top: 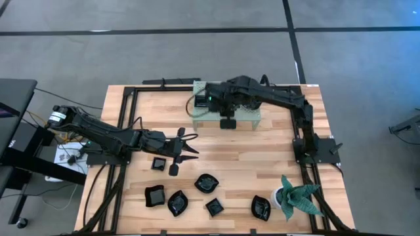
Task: Pick & Place Mini shaped plates
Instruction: Stack the leaf shaped plate on top of the other leaf shaped plate on the shelf
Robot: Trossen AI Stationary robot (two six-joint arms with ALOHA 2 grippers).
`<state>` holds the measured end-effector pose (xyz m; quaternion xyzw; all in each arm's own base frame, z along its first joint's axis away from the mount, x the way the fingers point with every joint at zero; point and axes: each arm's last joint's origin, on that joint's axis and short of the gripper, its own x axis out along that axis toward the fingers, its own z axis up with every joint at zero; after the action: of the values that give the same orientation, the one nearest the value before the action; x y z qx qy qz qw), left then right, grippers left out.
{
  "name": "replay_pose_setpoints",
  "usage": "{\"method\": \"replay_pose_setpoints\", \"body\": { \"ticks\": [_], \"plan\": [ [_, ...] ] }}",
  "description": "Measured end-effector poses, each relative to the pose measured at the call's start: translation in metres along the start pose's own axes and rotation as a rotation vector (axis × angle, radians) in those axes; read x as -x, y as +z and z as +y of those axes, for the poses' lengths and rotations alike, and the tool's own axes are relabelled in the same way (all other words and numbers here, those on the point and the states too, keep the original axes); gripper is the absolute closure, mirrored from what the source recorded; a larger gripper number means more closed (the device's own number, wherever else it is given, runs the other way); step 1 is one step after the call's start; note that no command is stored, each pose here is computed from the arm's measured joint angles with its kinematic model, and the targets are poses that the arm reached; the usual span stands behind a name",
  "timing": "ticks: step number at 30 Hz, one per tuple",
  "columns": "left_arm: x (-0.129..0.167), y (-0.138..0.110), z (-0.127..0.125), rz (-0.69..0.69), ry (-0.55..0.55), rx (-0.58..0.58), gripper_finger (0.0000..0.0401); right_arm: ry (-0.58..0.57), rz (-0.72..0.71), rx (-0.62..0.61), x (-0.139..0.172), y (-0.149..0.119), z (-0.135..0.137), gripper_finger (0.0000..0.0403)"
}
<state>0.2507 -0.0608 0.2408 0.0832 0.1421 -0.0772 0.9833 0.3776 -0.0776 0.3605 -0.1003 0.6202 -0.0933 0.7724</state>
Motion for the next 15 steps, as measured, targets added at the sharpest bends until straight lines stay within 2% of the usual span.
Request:
{"method": "replay_pose_setpoints", "body": {
  "ticks": [3, 8, 12, 15],
  "plan": [
    [0.0, 0.0, 0.0, 0.0, 0.0, 0.0, 0.032, 0.022, 0.031, -0.004, 0.006, 0.0, 0.024, 0.0328],
    [0.0, 0.0, 0.0, 0.0, 0.0, 0.0, 0.032, 0.103, 0.004, 0.019, 0.015, 0.004, 0.06, 0.0328],
    [0.0, 0.0, 0.0, 0.0, -0.003, 0.0, 0.032, 0.202, -0.015, 0.055, 0.023, 0.005, 0.081, 0.0328],
    [0.0, 0.0, 0.0, 0.0, -0.003, 0.0, 0.032, 0.23, -0.017, 0.047, 0.026, 0.005, 0.092, 0.0328]
  ]
}}
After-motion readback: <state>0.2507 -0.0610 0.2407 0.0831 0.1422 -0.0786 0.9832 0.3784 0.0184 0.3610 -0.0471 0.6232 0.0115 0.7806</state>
